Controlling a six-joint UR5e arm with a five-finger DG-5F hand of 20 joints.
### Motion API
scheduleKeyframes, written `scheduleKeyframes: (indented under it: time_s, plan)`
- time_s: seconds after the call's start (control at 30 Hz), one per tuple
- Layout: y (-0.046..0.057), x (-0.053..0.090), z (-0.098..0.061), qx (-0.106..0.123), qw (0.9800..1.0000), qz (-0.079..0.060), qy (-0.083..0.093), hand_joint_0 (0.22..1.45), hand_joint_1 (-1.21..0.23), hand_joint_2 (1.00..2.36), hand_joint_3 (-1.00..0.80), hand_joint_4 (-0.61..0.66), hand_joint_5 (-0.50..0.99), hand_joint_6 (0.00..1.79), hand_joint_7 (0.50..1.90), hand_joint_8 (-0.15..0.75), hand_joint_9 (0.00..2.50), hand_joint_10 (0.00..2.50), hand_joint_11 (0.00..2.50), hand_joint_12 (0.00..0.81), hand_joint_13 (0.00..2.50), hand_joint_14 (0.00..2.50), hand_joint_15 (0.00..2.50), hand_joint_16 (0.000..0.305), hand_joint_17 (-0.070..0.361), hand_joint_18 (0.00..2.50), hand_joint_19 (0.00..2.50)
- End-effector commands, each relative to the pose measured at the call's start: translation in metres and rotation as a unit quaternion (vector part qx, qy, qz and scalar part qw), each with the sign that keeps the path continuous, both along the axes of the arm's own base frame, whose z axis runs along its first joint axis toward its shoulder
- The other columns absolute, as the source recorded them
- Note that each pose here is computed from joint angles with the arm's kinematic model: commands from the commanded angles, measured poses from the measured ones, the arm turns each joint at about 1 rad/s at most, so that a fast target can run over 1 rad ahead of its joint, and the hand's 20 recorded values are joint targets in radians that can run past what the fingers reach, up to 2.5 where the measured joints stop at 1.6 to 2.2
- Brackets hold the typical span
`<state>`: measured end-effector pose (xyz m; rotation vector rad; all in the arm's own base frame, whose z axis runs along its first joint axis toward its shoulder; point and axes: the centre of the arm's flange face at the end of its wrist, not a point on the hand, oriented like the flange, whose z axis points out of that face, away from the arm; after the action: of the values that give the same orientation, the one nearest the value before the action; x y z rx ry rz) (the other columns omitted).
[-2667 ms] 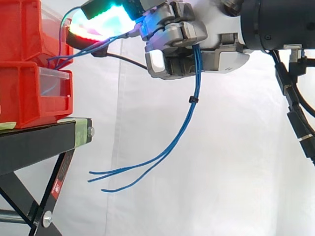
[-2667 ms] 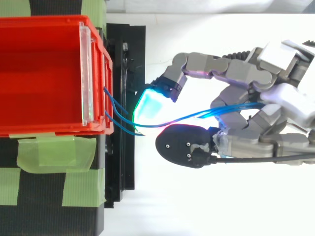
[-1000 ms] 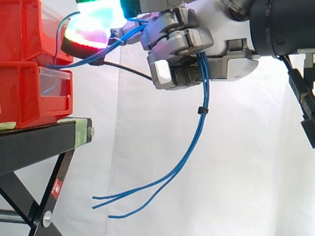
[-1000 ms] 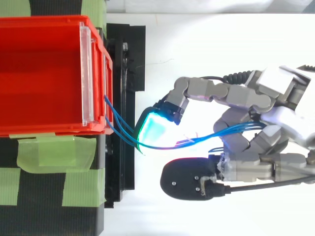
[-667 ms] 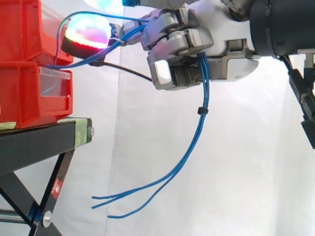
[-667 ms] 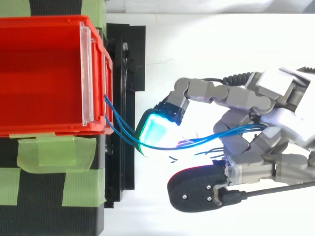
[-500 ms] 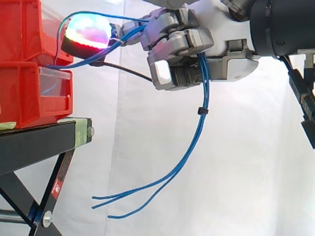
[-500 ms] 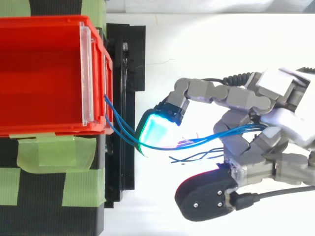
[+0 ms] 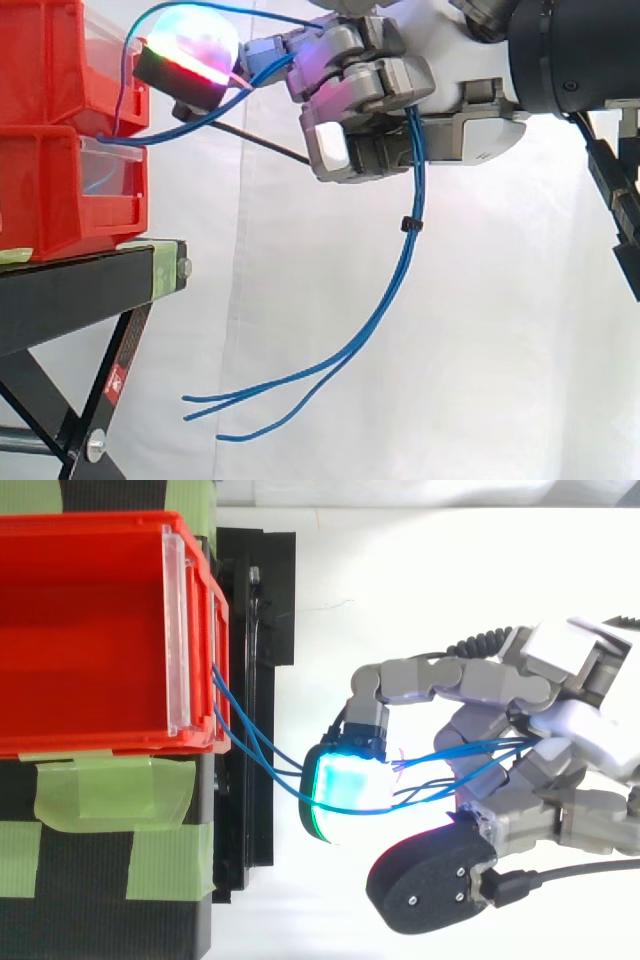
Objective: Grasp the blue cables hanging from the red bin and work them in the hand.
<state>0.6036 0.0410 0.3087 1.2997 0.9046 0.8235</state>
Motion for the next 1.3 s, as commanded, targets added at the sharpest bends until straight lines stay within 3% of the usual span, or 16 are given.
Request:
scheduleKeyframes:
  time_s: [0.0,0.23,0.4,0.67,0.8,0.9,0.97,1.03,1.27]
  plan:
    - [-0.0002,0.0000,-0.0007,0.000,1.0000,-0.002,0.001,0.88,-0.64,1.01,-0.83,0.24,0.38,0.35,1.35,0.350,1.60,2.50,2.50,0.470,1.75,2.50,1.46,0.186,0.139,2.48,0.56]
    - [-0.0007,-0.0006,-0.0011,-0.003,1.0000,-0.003,0.004,0.89,-0.63,1.01,-0.84,0.24,0.38,0.34,1.37,0.350,1.60,2.50,2.50,0.470,1.75,2.50,1.46,0.186,0.139,2.48,0.56]
    - [-0.0034,-0.0030,-0.0023,-0.015,0.9996,-0.015,0.016,0.90,-0.64,1.01,-0.81,0.24,0.38,0.35,1.35,0.350,1.60,2.50,2.50,0.470,1.75,2.50,1.46,0.186,0.139,2.48,0.56]
    - [-0.0044,-0.0034,-0.0022,-0.024,0.9993,-0.022,0.021,0.89,-0.67,1.02,-0.48,0.24,0.41,0.28,1.39,0.350,1.60,2.50,2.50,0.470,1.75,2.50,1.46,0.186,0.139,2.48,0.56]
    - [-0.0044,-0.0034,-0.0022,-0.028,0.9991,-0.022,0.022,0.89,-0.67,1.02,-0.45,0.24,0.41,0.26,1.40,0.350,1.60,2.50,2.50,0.470,1.75,2.50,1.46,0.186,0.139,2.48,0.56]
    - [-0.0044,-0.0035,-0.0013,-0.027,0.9992,-0.022,0.021,0.89,-0.65,1.02,-0.52,0.23,0.41,0.22,1.43,0.350,1.60,2.50,2.50,0.470,1.75,2.50,1.46,0.186,0.139,2.48,0.56]
    - [-0.0043,-0.0032,-0.0020,-0.029,0.9991,-0.022,0.022,0.85,-0.62,1.01,-0.73,0.24,0.40,0.22,1.43,0.350,1.60,2.50,2.50,0.470,1.75,2.50,1.46,0.186,0.139,2.48,0.56]
    - [-0.0044,-0.0034,-0.0012,-0.039,0.9986,-0.022,0.026,0.83,-0.60,1.01,-0.82,0.26,0.38,0.21,1.43,0.350,1.60,2.50,2.50,0.470,1.75,2.50,1.46,0.186,0.139,2.48,0.56]
    - [-0.0102,-0.0037,-0.0012,-0.067,0.9963,-0.034,0.042,0.80,-0.57,1.00,-0.91,0.27,0.36,0.22,1.42,0.350,1.60,2.50,2.50,0.470,1.75,2.50,1.46,0.186,0.139,2.48,0.56]
